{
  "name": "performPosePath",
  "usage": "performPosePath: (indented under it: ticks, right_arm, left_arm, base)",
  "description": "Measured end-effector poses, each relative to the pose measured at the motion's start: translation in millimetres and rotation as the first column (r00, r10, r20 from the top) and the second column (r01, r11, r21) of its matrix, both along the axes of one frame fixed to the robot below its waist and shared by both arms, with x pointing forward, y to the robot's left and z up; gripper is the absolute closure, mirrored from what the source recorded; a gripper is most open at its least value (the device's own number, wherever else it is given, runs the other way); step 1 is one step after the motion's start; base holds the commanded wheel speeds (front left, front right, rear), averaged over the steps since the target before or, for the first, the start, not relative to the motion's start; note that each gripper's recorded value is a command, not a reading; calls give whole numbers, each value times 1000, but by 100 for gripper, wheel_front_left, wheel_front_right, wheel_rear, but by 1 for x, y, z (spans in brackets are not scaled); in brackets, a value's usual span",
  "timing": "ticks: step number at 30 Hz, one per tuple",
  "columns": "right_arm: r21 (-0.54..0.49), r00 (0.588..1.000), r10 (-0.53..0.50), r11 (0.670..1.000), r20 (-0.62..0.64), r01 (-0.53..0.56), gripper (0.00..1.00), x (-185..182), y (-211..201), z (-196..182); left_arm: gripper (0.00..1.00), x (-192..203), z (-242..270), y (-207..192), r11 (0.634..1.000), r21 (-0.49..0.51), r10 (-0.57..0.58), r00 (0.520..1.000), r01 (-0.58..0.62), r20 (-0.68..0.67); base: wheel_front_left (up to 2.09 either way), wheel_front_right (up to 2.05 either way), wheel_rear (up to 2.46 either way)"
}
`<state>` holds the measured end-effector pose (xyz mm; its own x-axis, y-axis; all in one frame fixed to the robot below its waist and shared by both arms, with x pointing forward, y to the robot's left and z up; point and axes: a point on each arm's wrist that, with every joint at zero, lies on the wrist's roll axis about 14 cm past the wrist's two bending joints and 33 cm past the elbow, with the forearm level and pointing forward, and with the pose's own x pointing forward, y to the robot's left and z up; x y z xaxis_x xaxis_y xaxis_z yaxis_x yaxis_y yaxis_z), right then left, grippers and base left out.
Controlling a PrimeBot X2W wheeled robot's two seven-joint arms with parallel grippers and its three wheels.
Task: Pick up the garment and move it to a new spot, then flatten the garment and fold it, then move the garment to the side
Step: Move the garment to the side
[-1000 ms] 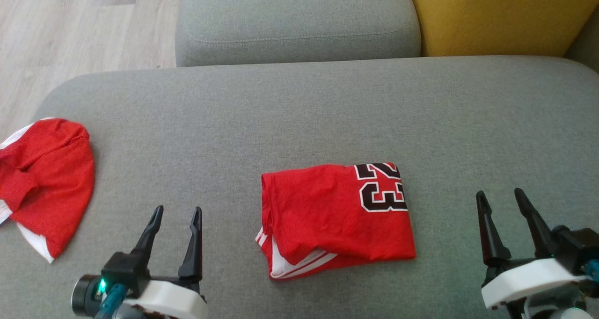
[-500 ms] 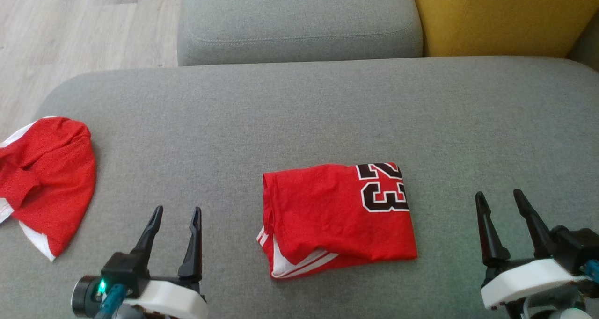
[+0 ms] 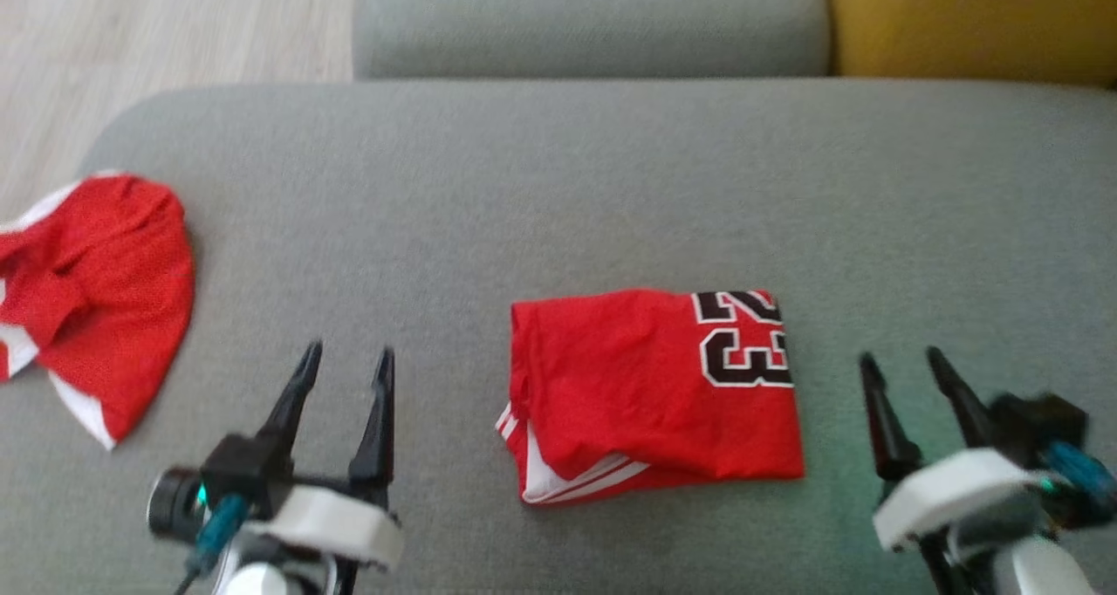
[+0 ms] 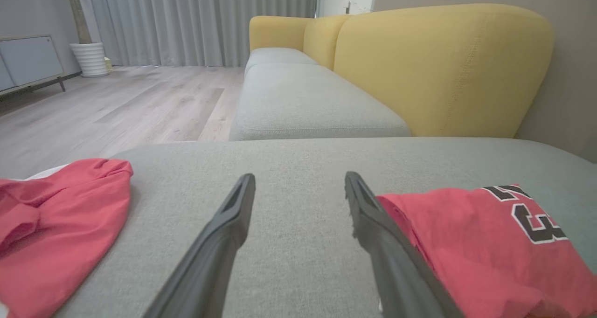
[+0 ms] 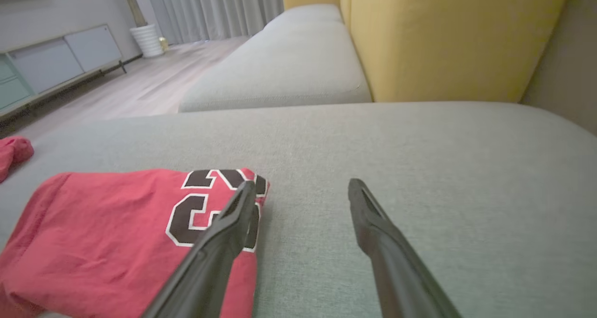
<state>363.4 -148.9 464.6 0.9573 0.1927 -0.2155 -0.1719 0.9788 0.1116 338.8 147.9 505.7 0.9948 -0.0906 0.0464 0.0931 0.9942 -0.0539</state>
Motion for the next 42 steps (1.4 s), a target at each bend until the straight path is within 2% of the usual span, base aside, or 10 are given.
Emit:
performPosePath:
  ticks: [4,9,12,13,14,15,20,27,33,42]
  right_arm:
    - [-4,990,77,997,-120,-78,0,17,24,-30]
    - [5,937,155,987,-312,-162,0,18,49,-77]
    - [15,921,177,983,-347,-183,0,20,57,-86]
    - [23,910,189,981,-370,-195,52,21,61,-90]
    - [28,905,200,978,-374,-204,93,22,65,-92]
    - [29,903,208,977,-377,-213,100,25,68,-92]
    - [-17,916,231,968,-327,-250,100,34,61,-80]
    - [-137,957,207,962,-205,-237,100,51,29,-36]
    - [-217,979,108,965,-175,-146,100,46,-17,-15]
    - [-247,989,-66,969,-132,32,100,50,-80,1]
  left_arm:
    - [0,16,10,2,1000,-4,5,999,-5,37]
    - [0,24,5,8,1000,-11,28,999,-28,26]
    - [0,26,0,10,999,-11,38,999,-38,10]
    - [0,26,-2,11,999,-11,43,999,-42,7]
    - [0,27,-5,12,999,-10,46,999,-46,1]
    - [0,27,-6,13,999,-9,49,999,-49,-5]
    - [0,32,-11,9,999,-11,36,999,-36,-15]
    - [0,49,-8,-15,999,-24,-38,999,38,0]
    - [0,63,-5,-47,990,-42,-133,991,133,19]
    - [0,87,-5,-99,956,-62,-284,958,286,44]
  base:
    - [0,0,0]
    - [0,0,0]
    - [0,0,0]
    - [0,0,0]
    - [0,0,0]
    - [0,0,0]
    - [0,0,0]
    - [0,0,0]
    - [0,0,0]
    - [0,0,0]
